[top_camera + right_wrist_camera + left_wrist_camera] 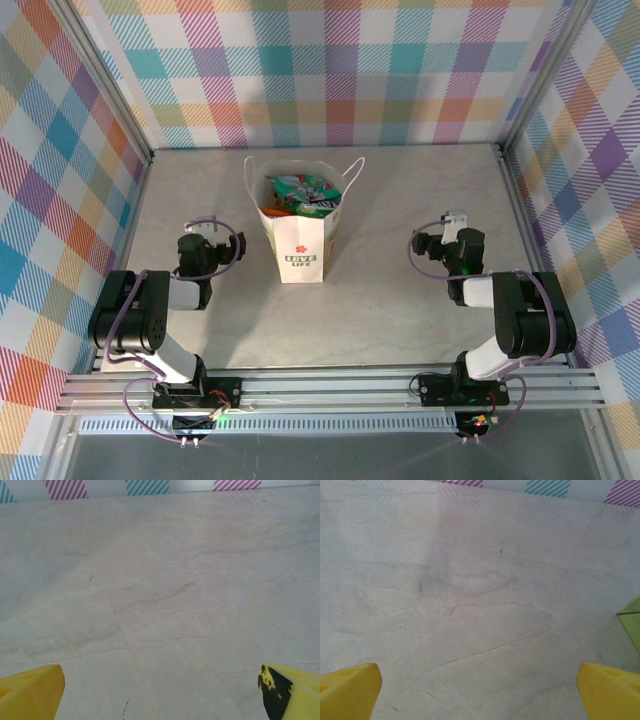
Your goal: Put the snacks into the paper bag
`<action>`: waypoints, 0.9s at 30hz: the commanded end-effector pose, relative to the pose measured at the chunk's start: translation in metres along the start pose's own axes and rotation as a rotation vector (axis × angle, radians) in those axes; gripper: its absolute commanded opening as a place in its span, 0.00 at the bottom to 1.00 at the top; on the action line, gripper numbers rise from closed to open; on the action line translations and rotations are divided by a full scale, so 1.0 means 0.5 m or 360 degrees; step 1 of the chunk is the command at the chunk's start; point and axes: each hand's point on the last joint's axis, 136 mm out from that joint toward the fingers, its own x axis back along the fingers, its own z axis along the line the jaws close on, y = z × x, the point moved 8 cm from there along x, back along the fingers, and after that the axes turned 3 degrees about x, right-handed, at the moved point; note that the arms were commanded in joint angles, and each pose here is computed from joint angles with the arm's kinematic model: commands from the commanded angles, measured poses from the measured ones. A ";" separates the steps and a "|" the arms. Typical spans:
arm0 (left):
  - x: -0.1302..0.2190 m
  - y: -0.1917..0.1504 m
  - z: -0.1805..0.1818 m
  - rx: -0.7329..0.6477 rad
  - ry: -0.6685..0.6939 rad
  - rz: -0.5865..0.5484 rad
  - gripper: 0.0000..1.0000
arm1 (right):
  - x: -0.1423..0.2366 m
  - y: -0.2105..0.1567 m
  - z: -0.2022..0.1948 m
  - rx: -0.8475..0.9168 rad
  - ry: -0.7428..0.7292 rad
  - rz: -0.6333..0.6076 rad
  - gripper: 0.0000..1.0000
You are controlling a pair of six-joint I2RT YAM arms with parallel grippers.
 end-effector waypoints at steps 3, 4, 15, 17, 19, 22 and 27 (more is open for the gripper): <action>-0.007 0.009 -0.004 -0.0047 0.0031 -0.0011 1.00 | -0.005 0.010 -0.001 -0.0025 0.0030 -0.0022 0.99; -0.007 0.009 -0.004 -0.0046 0.0031 -0.0011 1.00 | -0.005 0.010 -0.001 -0.0025 0.0029 -0.0023 0.99; -0.007 0.010 -0.003 -0.0047 0.0034 -0.0013 1.00 | -0.006 0.009 -0.001 -0.0027 0.0030 -0.0019 0.99; -0.007 0.008 -0.003 -0.0049 0.0036 -0.0009 1.00 | -0.006 0.010 -0.001 -0.0026 0.0032 -0.0020 0.99; -0.006 0.009 -0.004 -0.0049 0.0034 -0.0010 1.00 | -0.007 0.010 -0.001 -0.0029 0.0033 -0.0017 0.99; -0.007 0.008 -0.004 -0.0050 0.0037 -0.0009 1.00 | -0.007 0.010 -0.001 -0.0030 0.0037 -0.0016 0.99; -0.007 0.009 -0.004 -0.0049 0.0036 -0.0011 1.00 | -0.006 0.010 -0.001 -0.0029 0.0034 -0.0020 0.99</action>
